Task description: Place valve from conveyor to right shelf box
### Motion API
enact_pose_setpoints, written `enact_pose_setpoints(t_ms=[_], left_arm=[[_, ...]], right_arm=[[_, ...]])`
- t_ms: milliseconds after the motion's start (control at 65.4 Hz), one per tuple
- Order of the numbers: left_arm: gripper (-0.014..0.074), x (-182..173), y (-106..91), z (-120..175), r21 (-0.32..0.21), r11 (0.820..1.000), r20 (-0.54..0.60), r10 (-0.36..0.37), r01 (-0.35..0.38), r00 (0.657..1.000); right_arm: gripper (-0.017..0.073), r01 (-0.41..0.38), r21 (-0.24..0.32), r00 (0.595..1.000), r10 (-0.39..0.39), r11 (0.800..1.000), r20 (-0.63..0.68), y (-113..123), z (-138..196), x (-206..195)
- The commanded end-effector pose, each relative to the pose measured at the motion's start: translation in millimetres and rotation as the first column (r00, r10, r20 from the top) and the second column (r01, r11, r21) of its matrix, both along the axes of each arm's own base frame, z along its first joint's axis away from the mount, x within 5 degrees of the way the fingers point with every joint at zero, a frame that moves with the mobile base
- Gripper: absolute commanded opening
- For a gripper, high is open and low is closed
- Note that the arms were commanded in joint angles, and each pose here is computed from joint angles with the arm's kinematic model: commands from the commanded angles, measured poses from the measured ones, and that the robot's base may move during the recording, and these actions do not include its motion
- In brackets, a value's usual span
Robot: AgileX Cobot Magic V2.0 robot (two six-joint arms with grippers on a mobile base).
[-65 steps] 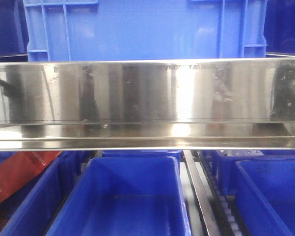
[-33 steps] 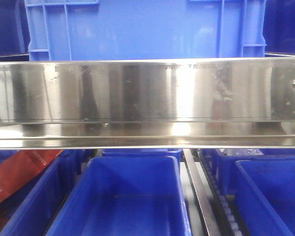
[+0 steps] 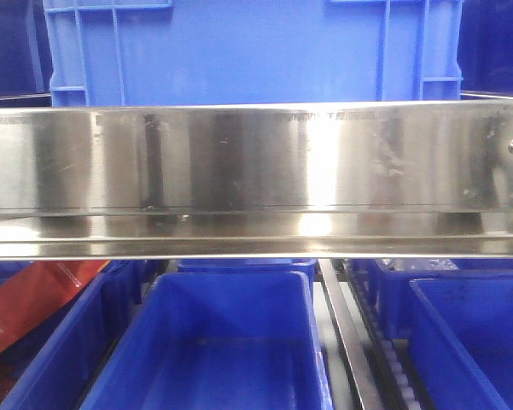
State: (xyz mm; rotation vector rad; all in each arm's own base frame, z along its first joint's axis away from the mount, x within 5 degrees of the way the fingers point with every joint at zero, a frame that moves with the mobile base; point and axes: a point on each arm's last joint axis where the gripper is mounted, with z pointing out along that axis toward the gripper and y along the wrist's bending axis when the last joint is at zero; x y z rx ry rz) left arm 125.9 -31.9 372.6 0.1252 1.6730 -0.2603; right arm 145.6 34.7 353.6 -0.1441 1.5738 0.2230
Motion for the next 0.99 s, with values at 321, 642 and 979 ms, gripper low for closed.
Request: enact_pose_setpoints(t_ms=[321,642,979], left_arm=[[-0.0111,-78,20.8,-11,-0.063,0.998,0.246,0.021,-0.005,0.969],[-0.0111,-97,25.3,-8,-0.082,0.997,0.319,0.026,0.0,0.947],[-0.0111,-97,25.3,-8,-0.082,0.997,0.319,0.026,0.0,0.947]], right_arm=[[-0.0162,0.012,0.011,0.993,-0.013,1.0,0.117,-11,-19,-40],[-0.0162,0.012,0.012,0.993,-0.014,1.0,0.12,-11,-19,-40],[-0.0162,0.128,0.016,0.983,-0.129,0.992,0.134,-25,-47,-52]])
